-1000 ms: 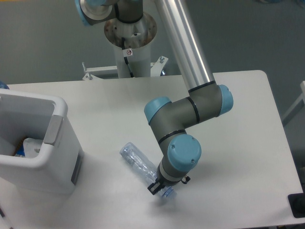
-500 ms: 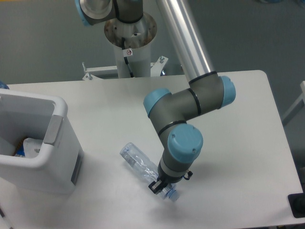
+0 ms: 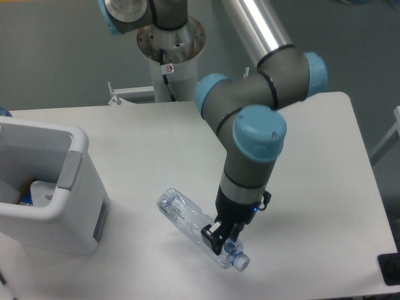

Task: Place the trash in the trash can
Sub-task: 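Lift the bottle and carry it over the trash bin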

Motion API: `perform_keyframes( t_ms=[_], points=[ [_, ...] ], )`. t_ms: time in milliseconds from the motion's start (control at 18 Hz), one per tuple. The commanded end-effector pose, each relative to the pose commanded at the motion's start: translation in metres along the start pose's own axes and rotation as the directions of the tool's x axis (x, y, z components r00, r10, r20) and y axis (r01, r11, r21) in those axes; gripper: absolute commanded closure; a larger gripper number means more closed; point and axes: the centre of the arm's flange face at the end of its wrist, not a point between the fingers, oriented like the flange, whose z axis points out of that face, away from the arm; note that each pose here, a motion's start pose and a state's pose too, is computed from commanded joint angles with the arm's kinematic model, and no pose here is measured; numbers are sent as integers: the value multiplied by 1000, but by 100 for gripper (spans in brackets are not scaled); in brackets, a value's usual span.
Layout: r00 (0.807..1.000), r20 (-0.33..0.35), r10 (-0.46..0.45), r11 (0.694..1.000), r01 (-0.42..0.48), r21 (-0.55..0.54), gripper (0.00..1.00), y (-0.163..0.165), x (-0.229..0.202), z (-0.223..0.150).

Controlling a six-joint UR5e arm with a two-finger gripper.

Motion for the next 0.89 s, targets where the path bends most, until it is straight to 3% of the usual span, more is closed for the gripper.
perform_keyframes(
  t_ms=[167, 389, 611, 889],
  points=[
    [996, -73, 55, 998, -53, 33, 49, 6, 22, -36],
    [985, -115, 129, 988, -118, 97, 49, 8, 52, -77],
    [954, -139, 267, 950, -236, 206, 48, 20, 90, -115],
    [913, -175, 368, 908, -312, 280, 48, 52, 141, -147]
  ],
)
